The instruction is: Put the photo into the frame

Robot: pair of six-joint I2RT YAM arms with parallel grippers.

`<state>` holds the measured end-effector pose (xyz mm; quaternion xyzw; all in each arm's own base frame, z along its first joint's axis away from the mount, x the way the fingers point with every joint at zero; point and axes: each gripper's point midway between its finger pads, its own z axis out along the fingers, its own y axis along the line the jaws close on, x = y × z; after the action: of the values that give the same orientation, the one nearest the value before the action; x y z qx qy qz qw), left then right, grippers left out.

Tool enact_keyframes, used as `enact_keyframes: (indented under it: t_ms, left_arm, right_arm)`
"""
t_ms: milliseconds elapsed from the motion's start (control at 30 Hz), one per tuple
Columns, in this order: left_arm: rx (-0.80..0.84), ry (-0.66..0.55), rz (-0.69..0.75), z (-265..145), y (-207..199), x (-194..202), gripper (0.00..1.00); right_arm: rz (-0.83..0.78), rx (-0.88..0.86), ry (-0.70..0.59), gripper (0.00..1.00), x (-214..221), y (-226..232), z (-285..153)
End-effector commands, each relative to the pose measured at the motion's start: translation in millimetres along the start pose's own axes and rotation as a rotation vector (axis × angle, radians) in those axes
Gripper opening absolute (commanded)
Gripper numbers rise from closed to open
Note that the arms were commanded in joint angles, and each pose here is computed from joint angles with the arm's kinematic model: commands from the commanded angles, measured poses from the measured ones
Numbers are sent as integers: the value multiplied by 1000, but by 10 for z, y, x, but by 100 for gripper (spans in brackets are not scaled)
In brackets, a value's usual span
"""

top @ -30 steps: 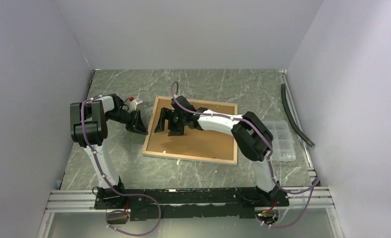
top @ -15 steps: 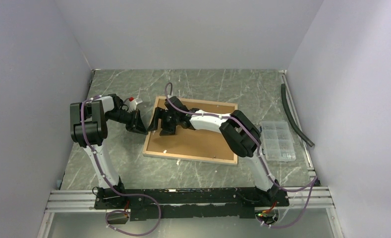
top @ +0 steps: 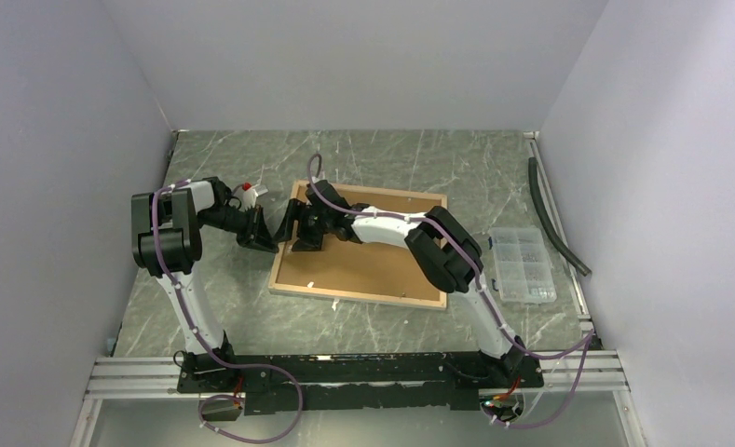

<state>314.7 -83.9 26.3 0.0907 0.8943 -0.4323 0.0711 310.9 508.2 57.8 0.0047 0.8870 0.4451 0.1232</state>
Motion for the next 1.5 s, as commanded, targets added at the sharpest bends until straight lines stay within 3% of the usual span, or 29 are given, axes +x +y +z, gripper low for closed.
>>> enact_keyframes:
  t_ms: [0,800,1033,1200,1300,1400,1467]
  left_arm:
    - [-19,5,62,83,42,17,6]
    - [-18,3,72,57,18,2,4]
    - [-23,-14,79,-66,-48,-72,5]
    - [-34,-71,95,-359,-171,-237,25]
    - [-57,-100,117,-535,-275,-301,37]
    - [-91,-115,148,-692,-396,-311,55]
    - [-115,-120,169,-778,-486,-290,59]
  right_arm:
    - [-1,-12,-14,68,-41,25,111]
    - [1,-57,39,63,51,136,181]
    - [-162,-78,-45,71,-331,411,-179]
    - [-452,20,-97,79,-420,471,-795]
    - [-590,139,-73,80,-244,199,-1208]
    - [-673,195,-26,79,58,-100,-1598]
    - [-699,237,15,78,275,-358,-1739]
